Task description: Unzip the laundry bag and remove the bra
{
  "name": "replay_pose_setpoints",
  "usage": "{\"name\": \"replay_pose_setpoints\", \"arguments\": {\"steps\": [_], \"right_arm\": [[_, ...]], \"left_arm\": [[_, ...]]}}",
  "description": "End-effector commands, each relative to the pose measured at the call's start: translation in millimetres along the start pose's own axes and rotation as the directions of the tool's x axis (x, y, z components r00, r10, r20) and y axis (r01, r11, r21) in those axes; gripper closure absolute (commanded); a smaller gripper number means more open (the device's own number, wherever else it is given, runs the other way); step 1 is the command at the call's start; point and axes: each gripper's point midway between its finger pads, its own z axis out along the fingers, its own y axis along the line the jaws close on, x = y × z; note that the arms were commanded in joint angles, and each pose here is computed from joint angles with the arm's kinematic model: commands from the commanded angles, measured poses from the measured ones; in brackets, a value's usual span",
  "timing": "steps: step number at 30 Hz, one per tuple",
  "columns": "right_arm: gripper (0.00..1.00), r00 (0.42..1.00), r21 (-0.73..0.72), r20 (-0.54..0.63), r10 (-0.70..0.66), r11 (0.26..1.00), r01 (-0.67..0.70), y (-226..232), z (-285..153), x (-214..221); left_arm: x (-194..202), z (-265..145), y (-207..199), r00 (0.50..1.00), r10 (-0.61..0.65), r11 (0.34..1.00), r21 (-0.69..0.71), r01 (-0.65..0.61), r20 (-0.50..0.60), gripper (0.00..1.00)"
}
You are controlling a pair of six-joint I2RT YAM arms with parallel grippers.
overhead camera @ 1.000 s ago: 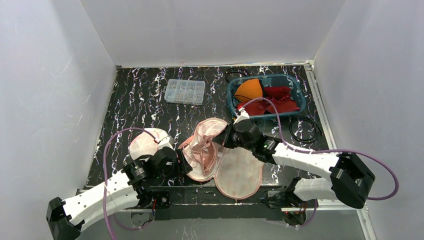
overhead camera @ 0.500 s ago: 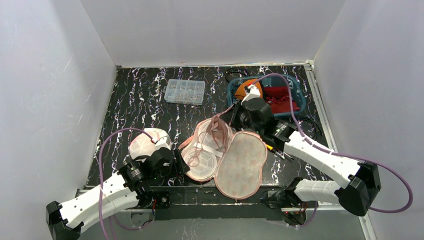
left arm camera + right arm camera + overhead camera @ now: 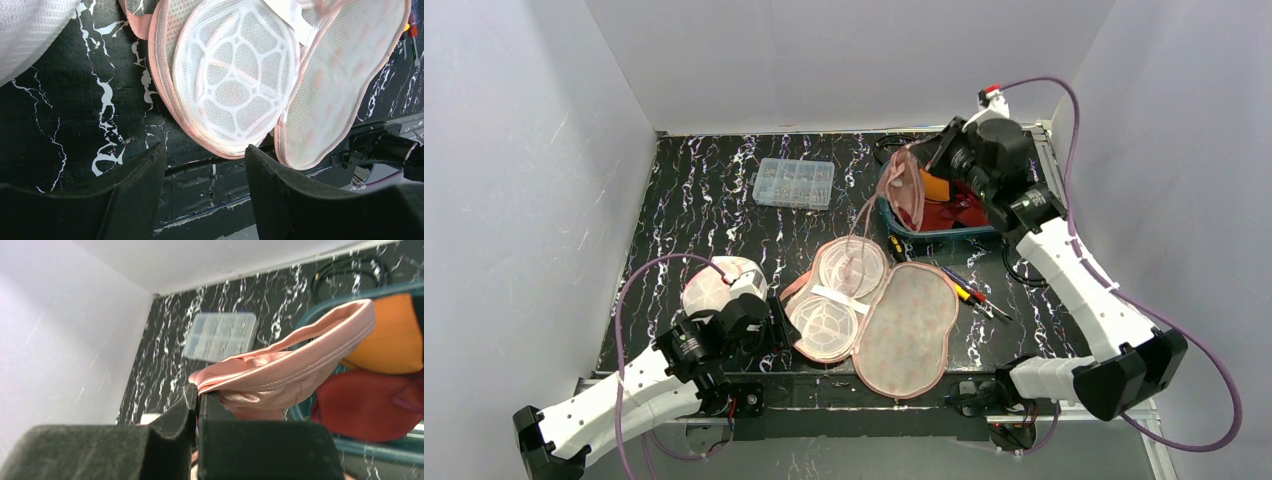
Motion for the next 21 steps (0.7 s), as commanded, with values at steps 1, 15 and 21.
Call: {"name": "replay_pose_setpoints", "arguments": {"steps": [1, 15, 21], "right_arm": [[0.99, 0.998, -0.083, 0.056, -0.013, 0.996, 0.018, 24.0, 2.9, -44.7], [0.99, 0.946, -0.096, 0.323, 0.004, 0.995, 0.028, 53.8, -13.9, -172.7], [0.99, 0.906, 0.025, 0.422, -0.020, 1.000, 0.010, 25.7, -12.2, -196.2]], "left_arm": [[-10.9, -9.4, -1.6, 0.999, 0.028, 1.000, -0.015, -0.027, 0.032, 0.43], [-15.5, -15.5, -4.8, 0.998, 0.042, 0.999, -0.015, -0.042, 0.038, 0.43], [-16.5, -16.6, -3.7, 0.998, 0.046, 0.999, -0.022, -0.045, 0.041, 0.43]]}}
